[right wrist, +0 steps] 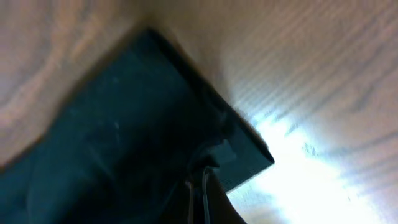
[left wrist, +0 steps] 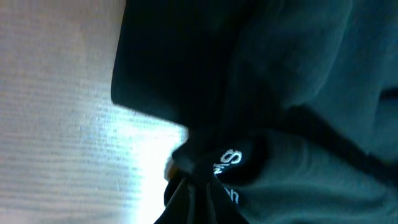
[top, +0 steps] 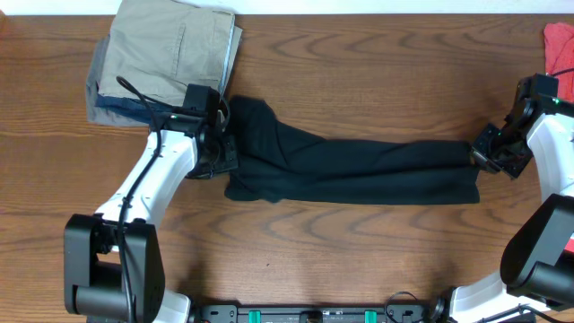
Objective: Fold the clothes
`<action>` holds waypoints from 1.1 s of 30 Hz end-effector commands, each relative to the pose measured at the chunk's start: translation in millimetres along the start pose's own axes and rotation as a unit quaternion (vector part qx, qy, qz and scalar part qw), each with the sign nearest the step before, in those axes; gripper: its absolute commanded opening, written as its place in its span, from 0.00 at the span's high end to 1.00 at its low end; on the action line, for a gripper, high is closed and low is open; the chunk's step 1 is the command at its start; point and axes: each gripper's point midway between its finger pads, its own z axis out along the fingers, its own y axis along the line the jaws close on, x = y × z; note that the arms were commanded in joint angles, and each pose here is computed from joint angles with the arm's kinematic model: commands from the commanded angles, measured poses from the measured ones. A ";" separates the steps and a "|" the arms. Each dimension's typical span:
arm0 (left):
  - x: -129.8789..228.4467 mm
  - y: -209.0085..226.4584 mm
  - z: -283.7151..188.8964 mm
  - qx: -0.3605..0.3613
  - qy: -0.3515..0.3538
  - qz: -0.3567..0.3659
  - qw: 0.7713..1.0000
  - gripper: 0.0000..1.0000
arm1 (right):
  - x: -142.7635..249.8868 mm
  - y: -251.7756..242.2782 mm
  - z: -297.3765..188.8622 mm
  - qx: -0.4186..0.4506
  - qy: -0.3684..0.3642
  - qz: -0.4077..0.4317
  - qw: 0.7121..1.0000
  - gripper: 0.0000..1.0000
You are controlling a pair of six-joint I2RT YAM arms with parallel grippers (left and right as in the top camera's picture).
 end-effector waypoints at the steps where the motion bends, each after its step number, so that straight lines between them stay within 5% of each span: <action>1: -5.3 6.7 -3.6 -0.005 -0.011 -0.009 1.000 0.94 | -10.6 2.7 -9.3 -0.026 -0.018 0.013 0.999 0.99; 13: -53.8 -1.9 -103.4 0.041 -0.171 -0.011 0.984 0.94 | -50.9 8.6 -55.9 -0.093 -0.063 0.038 0.993 0.99; 26: -118.3 -13.8 -66.8 0.063 -0.240 0.001 0.969 0.94 | -101.3 71.6 -84.0 -0.196 -0.188 -0.053 0.961 0.99; 33: -128.1 -12.7 -73.5 0.068 -0.262 0.000 0.963 0.94 | -103.0 64.8 -85.8 -0.190 -0.189 -0.055 0.962 0.99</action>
